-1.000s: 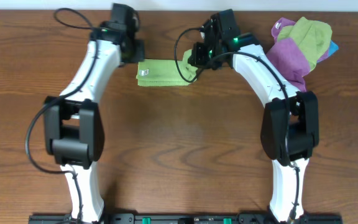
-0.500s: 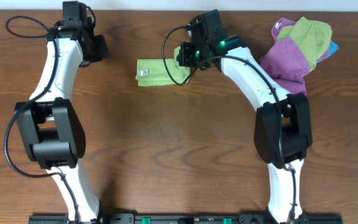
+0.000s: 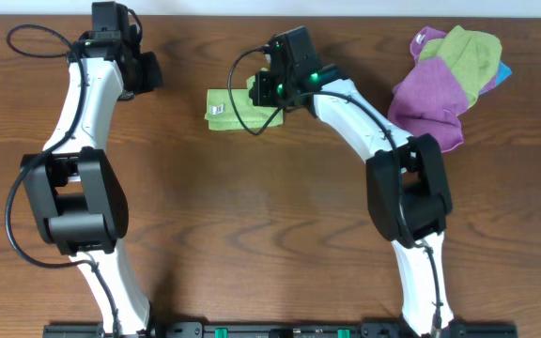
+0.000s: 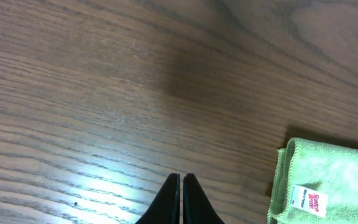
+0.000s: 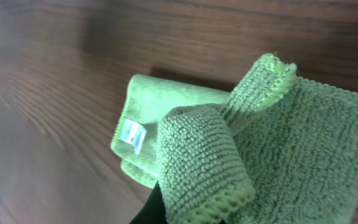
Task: Fold the cloth
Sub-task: 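Fold the strip's right end leftward toward the left gripper, then press the folded cloth down, release, and lift the right gripper away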
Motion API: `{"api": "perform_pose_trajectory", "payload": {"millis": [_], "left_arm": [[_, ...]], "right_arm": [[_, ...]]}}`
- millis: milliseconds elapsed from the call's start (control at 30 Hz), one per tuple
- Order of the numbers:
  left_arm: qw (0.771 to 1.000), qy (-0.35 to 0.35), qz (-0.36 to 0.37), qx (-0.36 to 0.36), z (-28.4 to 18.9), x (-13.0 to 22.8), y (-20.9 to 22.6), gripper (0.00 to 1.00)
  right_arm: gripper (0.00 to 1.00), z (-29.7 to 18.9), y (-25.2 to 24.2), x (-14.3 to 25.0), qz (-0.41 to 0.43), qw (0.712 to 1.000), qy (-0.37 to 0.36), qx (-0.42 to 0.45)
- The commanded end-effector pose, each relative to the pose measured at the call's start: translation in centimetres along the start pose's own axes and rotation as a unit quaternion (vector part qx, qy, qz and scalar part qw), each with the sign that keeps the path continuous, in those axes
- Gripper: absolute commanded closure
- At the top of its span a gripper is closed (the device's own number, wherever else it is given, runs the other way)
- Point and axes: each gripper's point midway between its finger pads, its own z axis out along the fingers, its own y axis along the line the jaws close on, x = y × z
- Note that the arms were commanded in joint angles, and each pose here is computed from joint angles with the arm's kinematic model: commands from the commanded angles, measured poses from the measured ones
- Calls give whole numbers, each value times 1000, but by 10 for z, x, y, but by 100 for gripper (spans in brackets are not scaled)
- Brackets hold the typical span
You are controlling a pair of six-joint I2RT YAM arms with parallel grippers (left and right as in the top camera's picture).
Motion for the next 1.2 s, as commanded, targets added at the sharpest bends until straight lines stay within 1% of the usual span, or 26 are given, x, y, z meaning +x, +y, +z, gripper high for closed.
{"api": "perform_pose_trajectory", "payload": {"millis": [0,233,500,767,1033,1167], "left_arm": [[1000,-12,6,3,-9,-7,0,94],[1000,-12,6,3,-9,-7,0,94],[1000,-13,6,3,-9,-7,0,94],[1000,-13,6,3,-9,-7,0,94],[1000,-14,6,3,-9,-8,0,94],[1000,-16,6,3,-9,-9,0,95]], "right_arm": [[98,9,16,6,0,1000,8,-18],[98,25,17,18,0,999,23,-23],[99,28,23,25,-4,999,29,-26],[98,43,16,38,4,999,48,-25],[98,44,26,22,2,999,16,-47],[98,44,27,22,4,999,17,-51]]}}
